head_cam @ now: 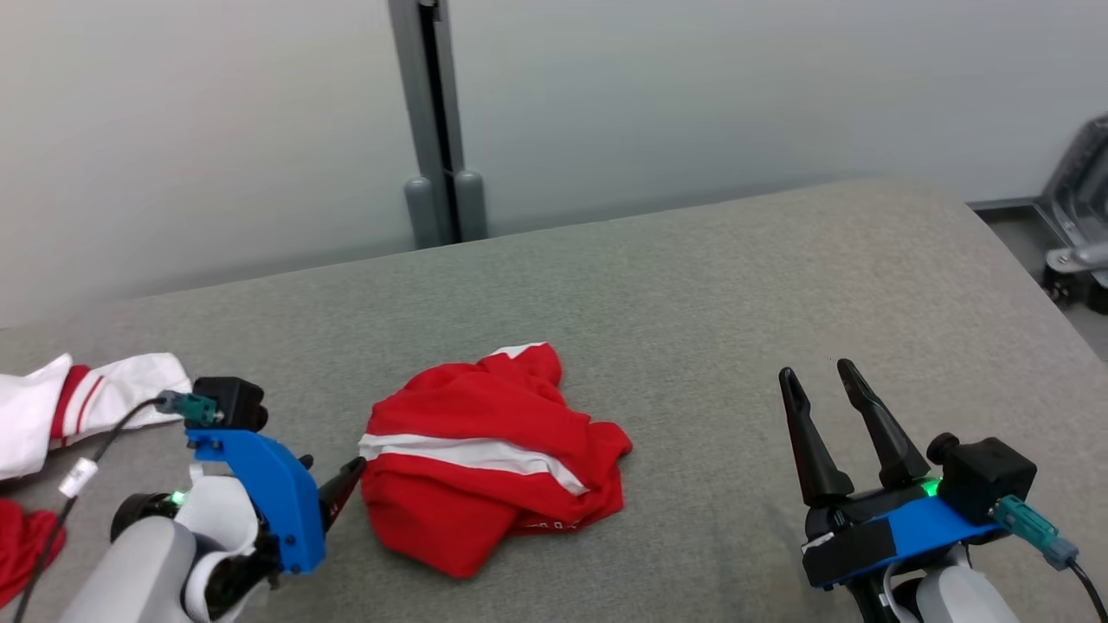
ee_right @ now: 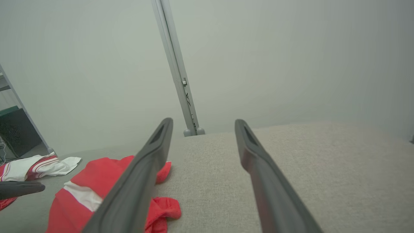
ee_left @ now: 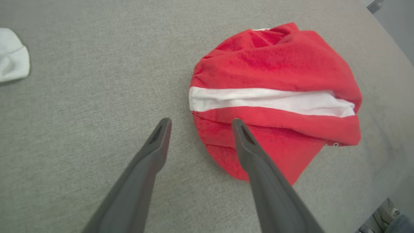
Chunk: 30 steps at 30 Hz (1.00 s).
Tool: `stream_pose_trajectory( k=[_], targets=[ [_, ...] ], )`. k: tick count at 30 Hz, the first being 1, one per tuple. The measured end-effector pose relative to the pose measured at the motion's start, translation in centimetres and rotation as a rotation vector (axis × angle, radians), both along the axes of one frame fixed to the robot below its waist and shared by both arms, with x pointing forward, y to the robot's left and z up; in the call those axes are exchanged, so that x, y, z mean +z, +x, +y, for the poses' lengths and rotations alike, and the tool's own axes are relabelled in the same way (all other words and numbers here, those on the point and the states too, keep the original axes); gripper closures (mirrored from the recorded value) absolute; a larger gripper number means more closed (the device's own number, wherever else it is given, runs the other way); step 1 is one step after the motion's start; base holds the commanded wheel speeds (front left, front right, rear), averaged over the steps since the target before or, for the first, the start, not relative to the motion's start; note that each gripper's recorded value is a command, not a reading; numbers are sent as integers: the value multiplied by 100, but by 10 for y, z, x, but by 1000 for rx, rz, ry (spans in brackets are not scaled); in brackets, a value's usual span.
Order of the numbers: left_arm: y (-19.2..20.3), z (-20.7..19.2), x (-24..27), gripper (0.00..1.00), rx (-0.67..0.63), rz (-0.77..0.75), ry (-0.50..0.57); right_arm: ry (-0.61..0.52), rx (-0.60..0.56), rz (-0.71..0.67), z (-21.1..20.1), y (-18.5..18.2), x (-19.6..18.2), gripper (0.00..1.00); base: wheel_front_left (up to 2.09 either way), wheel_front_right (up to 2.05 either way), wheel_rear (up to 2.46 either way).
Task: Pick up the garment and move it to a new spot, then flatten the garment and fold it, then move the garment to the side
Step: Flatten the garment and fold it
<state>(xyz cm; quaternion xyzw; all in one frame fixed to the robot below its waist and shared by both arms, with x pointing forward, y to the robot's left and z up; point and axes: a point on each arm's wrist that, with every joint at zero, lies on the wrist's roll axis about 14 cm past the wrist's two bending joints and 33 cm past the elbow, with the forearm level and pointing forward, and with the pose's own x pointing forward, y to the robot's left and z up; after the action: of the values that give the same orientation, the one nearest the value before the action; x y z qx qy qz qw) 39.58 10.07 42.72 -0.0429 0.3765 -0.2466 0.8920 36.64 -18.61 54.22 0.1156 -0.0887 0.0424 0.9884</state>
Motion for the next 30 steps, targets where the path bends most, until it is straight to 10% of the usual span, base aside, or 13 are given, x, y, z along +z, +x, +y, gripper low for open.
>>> stream_pose_trajectory(
  k=[21, 23, 25, 30],
  targets=[
    [21, -36, -48, 0, -70, 337, -78, -21, -106, 57, -36, -1, -15, 0, 0, 0, 0],
    [21, -37, -49, 17, -76, 337, -76, -21, -108, 58, -37, 0, -16, 0, 0, 0, 0],
    [23, -37, -48, 98, -76, 321, -73, -20, -109, 57, -37, 1, -15, 0, 0, 0, 0],
    [23, -29, -35, 100, -79, 273, -58, -15, -90, 36, -31, 3, -9, 0, 0, 0, 0]
  ],
)
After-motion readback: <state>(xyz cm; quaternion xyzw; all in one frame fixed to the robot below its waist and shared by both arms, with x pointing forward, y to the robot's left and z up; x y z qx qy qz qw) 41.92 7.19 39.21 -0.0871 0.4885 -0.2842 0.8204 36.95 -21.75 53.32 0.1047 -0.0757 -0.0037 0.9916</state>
